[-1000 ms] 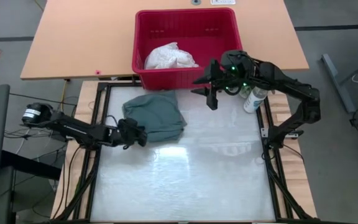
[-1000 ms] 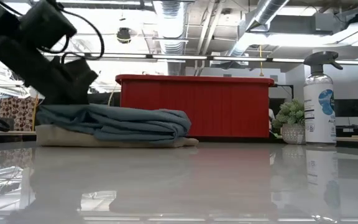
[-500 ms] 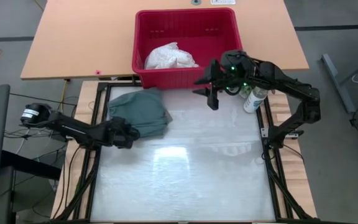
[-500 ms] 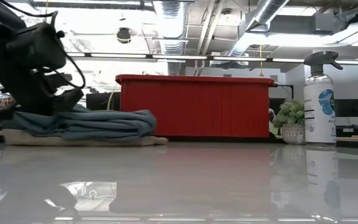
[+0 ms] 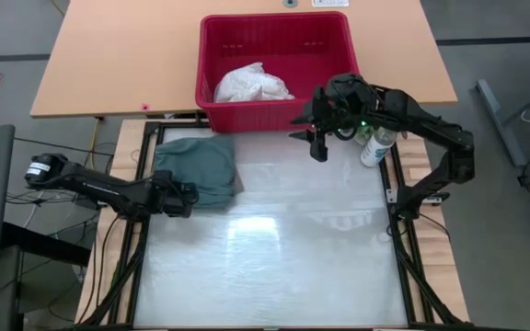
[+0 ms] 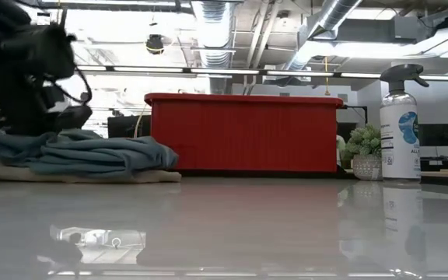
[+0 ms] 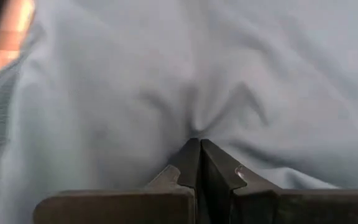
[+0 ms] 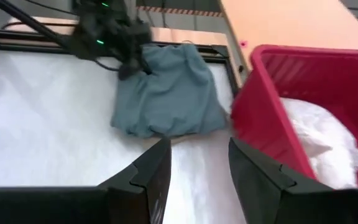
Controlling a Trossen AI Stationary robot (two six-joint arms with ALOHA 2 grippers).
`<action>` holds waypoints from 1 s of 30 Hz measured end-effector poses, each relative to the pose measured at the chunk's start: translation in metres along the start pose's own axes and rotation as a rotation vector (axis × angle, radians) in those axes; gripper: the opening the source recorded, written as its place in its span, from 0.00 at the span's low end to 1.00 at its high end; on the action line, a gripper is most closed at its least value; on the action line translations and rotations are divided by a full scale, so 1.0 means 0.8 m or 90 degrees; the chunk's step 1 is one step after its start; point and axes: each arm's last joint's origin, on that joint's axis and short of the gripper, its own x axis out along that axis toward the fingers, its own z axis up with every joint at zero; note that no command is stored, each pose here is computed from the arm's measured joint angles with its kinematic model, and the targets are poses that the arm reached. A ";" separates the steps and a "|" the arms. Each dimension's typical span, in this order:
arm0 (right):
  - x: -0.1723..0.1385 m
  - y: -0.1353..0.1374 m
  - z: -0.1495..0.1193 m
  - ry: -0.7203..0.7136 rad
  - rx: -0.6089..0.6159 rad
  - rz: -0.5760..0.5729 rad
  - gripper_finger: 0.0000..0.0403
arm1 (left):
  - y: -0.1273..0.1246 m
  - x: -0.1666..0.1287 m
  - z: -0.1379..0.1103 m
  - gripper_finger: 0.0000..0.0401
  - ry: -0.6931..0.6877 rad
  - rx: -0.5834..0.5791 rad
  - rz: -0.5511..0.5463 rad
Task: Fold Laundry from Bin
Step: Stack the folded blue pants on top of the folded brown short pants, then fold the white shirt in the red bin
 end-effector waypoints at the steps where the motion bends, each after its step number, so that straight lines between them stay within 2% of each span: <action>1: 0.000 -0.004 -0.001 0.000 -0.001 -0.006 0.46 | -0.007 -0.005 0.004 0.00 -0.002 -0.006 -0.013; 5: -0.006 -0.023 -0.004 -0.007 -0.018 -0.037 0.46 | -0.040 -0.034 0.026 0.00 -0.019 0.038 -0.074; 10: -0.016 -0.055 0.002 -0.072 -0.006 -0.108 0.46 | -0.077 -0.084 0.065 0.00 -0.037 0.078 -0.156; 13: -0.017 -0.081 0.004 -0.110 0.008 -0.158 0.46 | -0.096 -0.117 0.093 0.00 -0.085 0.113 -0.202; 16: -0.008 -0.114 0.003 -0.148 0.037 -0.215 0.46 | -0.106 -0.143 0.119 0.00 -0.157 0.120 -0.218; 18: 0.010 -0.141 0.000 -0.168 0.065 -0.244 0.48 | -0.112 -0.159 0.139 0.01 -0.213 0.122 -0.218; 21: 0.054 -0.180 -0.016 -0.181 0.105 -0.237 0.52 | -0.121 -0.175 0.170 0.07 -0.265 0.168 -0.216; 27: 0.148 -0.248 -0.049 -0.172 0.165 -0.243 0.62 | -0.134 -0.195 0.225 0.24 -0.315 0.259 -0.277; 30: 0.191 -0.277 -0.061 -0.156 0.182 -0.246 0.65 | -0.133 -0.194 0.245 0.32 -0.323 0.255 -0.281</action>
